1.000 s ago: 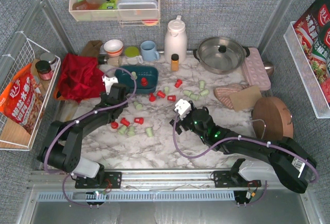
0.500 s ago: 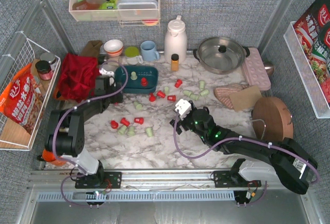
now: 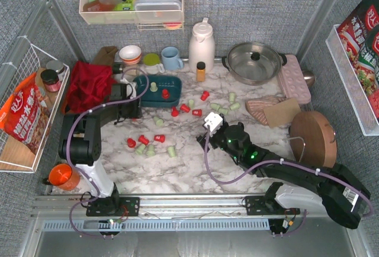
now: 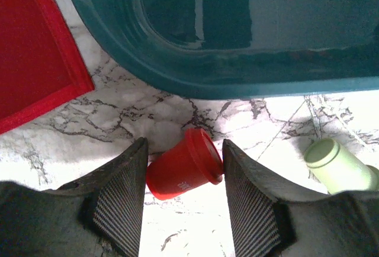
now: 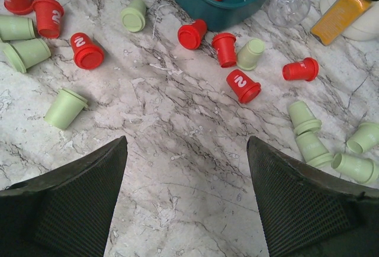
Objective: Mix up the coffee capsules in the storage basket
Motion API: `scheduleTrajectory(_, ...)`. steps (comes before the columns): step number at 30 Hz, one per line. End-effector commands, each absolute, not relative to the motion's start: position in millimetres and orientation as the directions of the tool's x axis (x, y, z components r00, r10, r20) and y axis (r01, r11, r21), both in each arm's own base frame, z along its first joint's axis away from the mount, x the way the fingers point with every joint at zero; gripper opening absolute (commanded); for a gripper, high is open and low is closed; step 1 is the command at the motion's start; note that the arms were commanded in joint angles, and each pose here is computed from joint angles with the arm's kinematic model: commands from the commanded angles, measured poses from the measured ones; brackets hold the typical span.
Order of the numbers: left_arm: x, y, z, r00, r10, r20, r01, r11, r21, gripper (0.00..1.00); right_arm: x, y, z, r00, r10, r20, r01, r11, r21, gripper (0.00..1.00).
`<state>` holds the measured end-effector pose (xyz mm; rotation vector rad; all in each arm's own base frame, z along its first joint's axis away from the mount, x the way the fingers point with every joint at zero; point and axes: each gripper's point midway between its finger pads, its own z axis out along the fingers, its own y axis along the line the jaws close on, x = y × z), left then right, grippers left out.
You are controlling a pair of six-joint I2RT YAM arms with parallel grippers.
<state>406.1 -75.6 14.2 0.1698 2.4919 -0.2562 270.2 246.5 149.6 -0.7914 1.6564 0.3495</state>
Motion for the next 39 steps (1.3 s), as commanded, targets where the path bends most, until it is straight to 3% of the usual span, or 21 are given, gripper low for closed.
scheduleTrajectory(1, 382, -69, 7, -0.852, 0.06, -0.521, 0.152, 0.979, -0.136, 0.53, 269, 249, 157, -0.053, -0.278, -0.959, -0.67, 0.723, -0.172, 0.86)
scheduleTrajectory(8, 377, -73, 30, -0.829, -0.018, -0.559, 0.092, 0.982, -0.168, 0.48, 267, 250, 159, -0.052, -0.271, -0.961, -0.673, 0.72, -0.167, 0.86)
scheduleTrajectory(14, 390, -95, 92, -0.709, -0.077, -0.701, 0.117, 0.968, -0.224, 0.49, 268, 251, 158, -0.056, -0.27, -0.961, -0.675, 0.72, -0.163, 0.86)
scheduleTrajectory(19, 434, -108, 156, -0.549, -0.186, -0.815, 0.117, 0.948, -0.295, 0.53, 268, 252, 153, -0.064, -0.283, -0.957, -0.678, 0.716, -0.166, 0.86)
scheduleTrajectory(22, 466, -108, 166, -0.484, -0.208, -0.85, 0.106, 0.95, -0.293, 0.6, 269, 251, 154, -0.062, -0.288, -0.956, -0.673, 0.719, -0.173, 0.86)
scheduleTrajectory(26, 494, -100, 145, -0.54, -0.189, -0.821, 0.03, 0.97, -0.243, 0.69, 270, 248, 154, -0.061, -0.295, -0.954, -0.665, 0.724, -0.182, 0.86)
scheduleTrajectory(28, 504, -99, 142, -0.539, -0.193, -0.82, 0.015, 0.971, -0.238, 0.97, 270, 249, 154, -0.06, -0.295, -0.954, -0.664, 0.725, -0.182, 0.87)
scheduleTrajectory(34, 499, -80, 166, -0.467, -0.272, -0.842, -0.11, 0.962, -0.249, 0.99, 272, 247, 154, -0.068, -0.297, -0.952, -0.654, 0.734, -0.182, 0.89)
scheduleTrajectory(35, 493, -74, 173, -0.448, -0.287, -0.847, -0.139, 0.958, -0.251, 0.99, 272, 247, 155, -0.068, -0.295, -0.953, -0.65, 0.738, -0.182, 0.98)
scheduleTrajectory(39, 456, -40, 193, -0.333, -0.4, -0.854, -0.326, 0.898, -0.294, 0.99, 275, 242, 157, -0.076, -0.286, -0.955, -0.622, 0.762, -0.179, 0.99)
